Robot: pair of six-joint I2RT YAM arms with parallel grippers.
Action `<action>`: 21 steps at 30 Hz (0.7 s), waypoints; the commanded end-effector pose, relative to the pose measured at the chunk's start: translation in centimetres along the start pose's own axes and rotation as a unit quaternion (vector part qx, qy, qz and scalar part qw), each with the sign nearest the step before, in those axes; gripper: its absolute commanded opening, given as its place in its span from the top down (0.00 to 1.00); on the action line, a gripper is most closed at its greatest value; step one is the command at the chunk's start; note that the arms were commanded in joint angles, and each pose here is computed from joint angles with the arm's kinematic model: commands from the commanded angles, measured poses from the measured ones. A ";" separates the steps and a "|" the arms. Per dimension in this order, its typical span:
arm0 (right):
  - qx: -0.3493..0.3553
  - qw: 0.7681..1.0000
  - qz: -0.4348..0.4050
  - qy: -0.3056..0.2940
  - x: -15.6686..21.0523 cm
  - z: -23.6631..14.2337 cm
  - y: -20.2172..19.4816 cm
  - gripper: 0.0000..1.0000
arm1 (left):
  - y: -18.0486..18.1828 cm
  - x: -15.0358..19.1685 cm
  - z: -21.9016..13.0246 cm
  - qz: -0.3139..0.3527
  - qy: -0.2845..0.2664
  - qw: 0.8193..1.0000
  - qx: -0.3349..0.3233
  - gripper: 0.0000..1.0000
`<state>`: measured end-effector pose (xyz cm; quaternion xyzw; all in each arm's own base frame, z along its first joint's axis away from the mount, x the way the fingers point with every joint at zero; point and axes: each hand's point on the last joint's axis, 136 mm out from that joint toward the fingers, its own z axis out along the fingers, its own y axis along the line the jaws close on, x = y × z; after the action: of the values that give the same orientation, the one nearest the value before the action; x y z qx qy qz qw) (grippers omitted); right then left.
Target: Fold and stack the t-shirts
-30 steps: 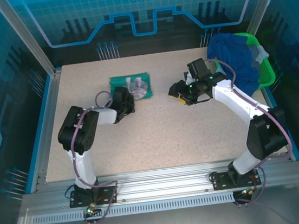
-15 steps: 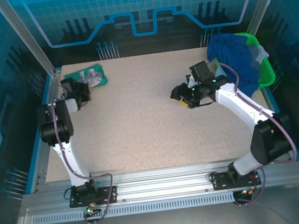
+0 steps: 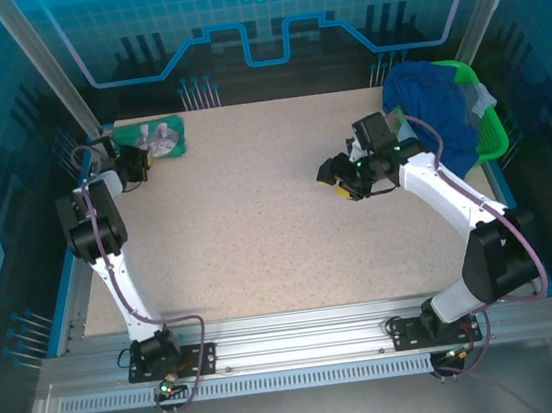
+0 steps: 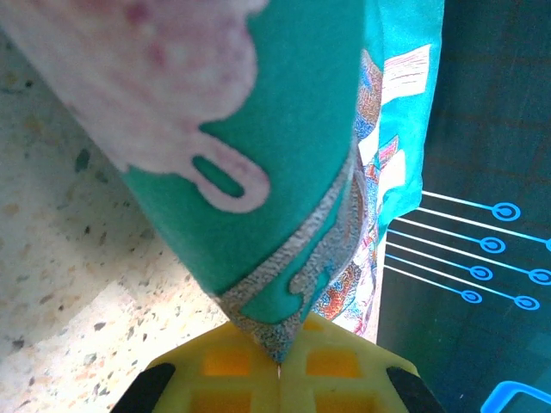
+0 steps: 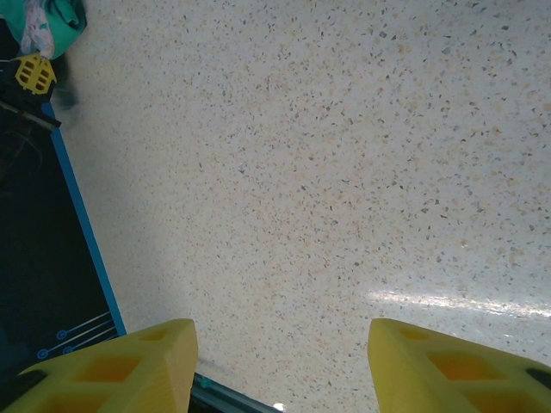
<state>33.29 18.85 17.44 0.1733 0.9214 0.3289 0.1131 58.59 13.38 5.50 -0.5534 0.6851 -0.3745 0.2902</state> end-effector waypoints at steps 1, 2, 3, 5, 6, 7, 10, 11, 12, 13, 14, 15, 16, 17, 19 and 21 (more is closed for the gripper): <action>-0.011 1.000 -0.004 0.011 -0.1 -0.5 0.6 0.43 | 0.2 -0.7 0.1 0.003 0.017 1.000 -0.003 1.00; -0.011 1.000 -0.004 0.013 -0.1 -0.6 0.6 0.43 | 0.0 -0.6 0.2 0.004 0.023 1.000 -0.002 1.00; -0.013 1.000 -0.006 0.013 0.0 -0.6 0.7 0.42 | -0.2 -0.4 0.4 0.006 0.032 0.999 0.000 0.97; -0.013 1.000 -0.008 0.014 0.1 -0.7 0.7 0.42 | -0.3 -0.1 0.4 0.013 0.043 0.999 -0.002 0.89; -0.014 1.000 -0.009 0.014 0.1 -0.8 0.7 0.41 | -0.2 -0.1 0.2 0.014 0.042 0.999 -0.005 0.81; -0.015 1.000 -0.010 0.016 0.1 -0.8 0.8 0.41 | -0.3 -0.2 -0.2 0.018 0.037 0.999 -0.009 0.71; -0.022 1.000 -0.020 0.007 -0.1 -1.3 1.3 0.40 | -1.3 -0.5 -2.5 0.032 0.000 0.999 -0.018 0.52; -0.028 0.999 -0.029 -0.002 -0.4 -1.6 1.7 0.40 | -1.9 -0.5 -3.4 0.035 -0.011 0.999 -0.017 0.48; -0.039 0.998 -0.042 -0.019 -0.7 -2.3 2.4 0.39 | -2.8 -0.5 -4.8 0.038 -0.026 0.999 -0.014 0.42; -0.057 0.996 -0.060 -0.044 -1.2 -3.1 3.3 0.39 | -3.9 -0.2 -6.2 0.046 -0.037 0.998 -0.008 0.04; -0.080 0.991 -0.077 -0.070 -1.6 -4.1 4.3 0.38 | -5.0 0.2 -7.4 0.057 -0.046 0.997 0.000 0.01; -0.105 0.984 -0.096 -0.104 -2.1 -5.4 5.4 0.38 | -6.4 0.8 -9.2 0.072 -0.056 0.996 0.011 0.01; -0.128 0.976 -0.111 -0.140 -2.5 -6.8 6.3 0.37 | -7.7 1.7 -11.1 0.086 -0.064 0.994 0.018 0.01; -0.141 0.968 -0.120 -0.172 -2.9 -8.0 6.9 0.35 | -8.7 2.7 -12.6 0.102 -0.069 0.992 0.025 0.01; -0.152 0.956 -0.126 -0.217 -3.6 -10.1 7.4 0.27 | -11.1 5.6 -16.3 0.148 -0.080 0.985 0.040 0.01; -0.156 0.952 -0.130 -0.229 -3.8 -11.2 7.7 0.02 | -12.3 8.5 -19.1 0.182 -0.082 0.979 0.044 0.01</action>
<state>33.46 17.81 28.38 0.1038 0.8514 0.4025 0.3199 50.65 10.55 22.08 -0.4880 0.7079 -0.3238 0.3948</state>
